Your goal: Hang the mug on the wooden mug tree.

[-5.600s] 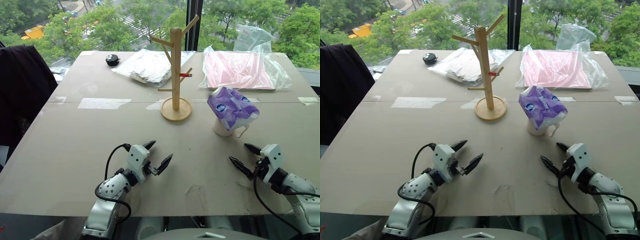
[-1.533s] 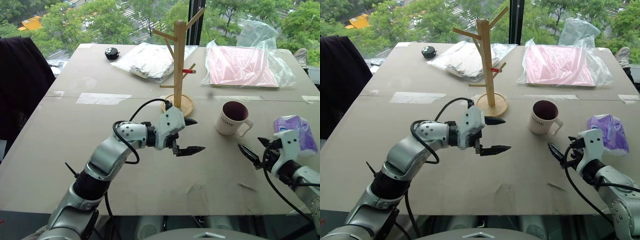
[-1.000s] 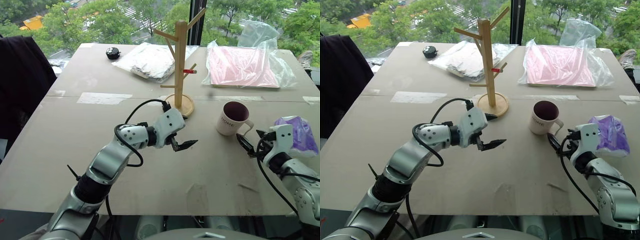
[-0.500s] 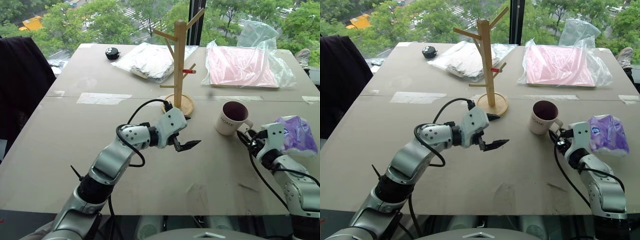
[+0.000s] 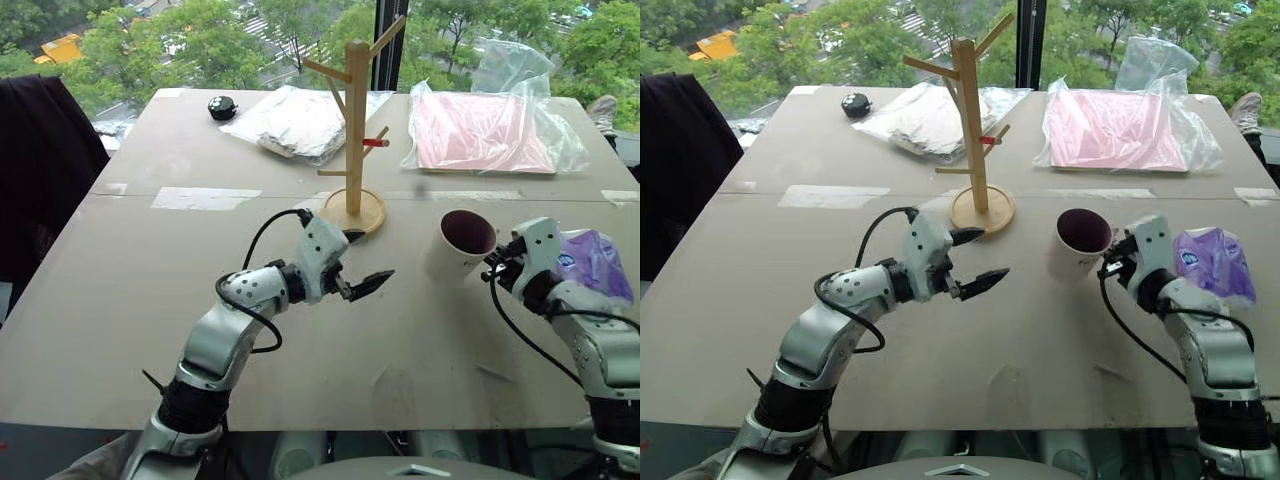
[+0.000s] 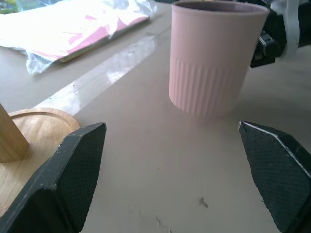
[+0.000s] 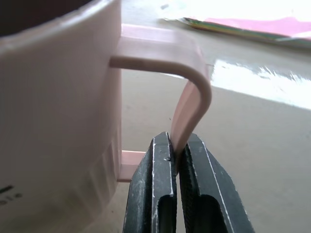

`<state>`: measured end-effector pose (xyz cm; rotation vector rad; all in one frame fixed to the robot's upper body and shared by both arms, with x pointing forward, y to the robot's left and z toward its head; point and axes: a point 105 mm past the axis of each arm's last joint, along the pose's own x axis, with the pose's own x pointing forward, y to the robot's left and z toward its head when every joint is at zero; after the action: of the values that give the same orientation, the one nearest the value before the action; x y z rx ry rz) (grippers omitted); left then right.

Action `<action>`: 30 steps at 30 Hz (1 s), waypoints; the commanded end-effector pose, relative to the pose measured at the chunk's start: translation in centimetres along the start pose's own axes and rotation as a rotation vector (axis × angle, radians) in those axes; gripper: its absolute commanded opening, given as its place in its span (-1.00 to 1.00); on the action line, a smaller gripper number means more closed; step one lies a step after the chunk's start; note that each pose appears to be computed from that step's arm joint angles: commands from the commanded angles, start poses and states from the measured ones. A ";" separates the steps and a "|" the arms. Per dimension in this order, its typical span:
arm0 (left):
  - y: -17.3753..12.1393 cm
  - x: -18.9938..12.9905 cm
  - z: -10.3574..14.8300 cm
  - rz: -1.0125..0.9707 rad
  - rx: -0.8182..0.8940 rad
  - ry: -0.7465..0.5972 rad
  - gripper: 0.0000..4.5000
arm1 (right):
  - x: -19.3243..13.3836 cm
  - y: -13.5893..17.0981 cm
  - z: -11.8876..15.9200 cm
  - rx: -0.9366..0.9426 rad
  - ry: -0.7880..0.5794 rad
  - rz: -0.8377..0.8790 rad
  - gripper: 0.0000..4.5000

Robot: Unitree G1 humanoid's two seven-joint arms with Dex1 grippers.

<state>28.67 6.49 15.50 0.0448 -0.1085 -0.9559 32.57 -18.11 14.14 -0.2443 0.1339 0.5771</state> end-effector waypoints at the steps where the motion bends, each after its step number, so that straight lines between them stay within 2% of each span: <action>1: 0.3 -0.9 2.9 0.055 -0.031 -0.198 1.00 | 0.5 1.1 3.8 -0.183 -0.024 0.157 -0.98; 8: -0.3 -2.8 4.1 0.100 -0.059 -0.368 1.00 | 2.5 1.7 10.5 -0.494 -0.003 0.324 -0.98; 13: 0.0 -3.6 3.7 0.127 -0.018 -0.379 1.00 | 3.7 1.7 12.8 -0.574 0.063 0.337 -0.98; 15: 0.3 -3.7 3.9 0.152 -0.012 -0.401 1.00 | 4.0 0.5 12.7 -0.534 0.179 0.266 -0.98; 16: 0.2 -3.7 3.9 0.150 -0.005 -0.406 1.00 | 4.2 0.2 13.0 -0.534 0.191 0.249 -0.98; 20: -0.6 -3.9 4.1 0.135 0.034 -0.421 1.00 | 5.3 0.9 15.2 -0.599 0.173 0.267 -0.98; 30: 0.0 -4.7 4.6 0.204 0.046 -0.444 1.00 | 7.1 4.0 17.2 -0.666 0.130 0.343 -0.98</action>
<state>26.07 10.24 18.38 -0.1492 -0.4755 -0.7526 37.61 -7.23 26.52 -0.8806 0.1779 0.9466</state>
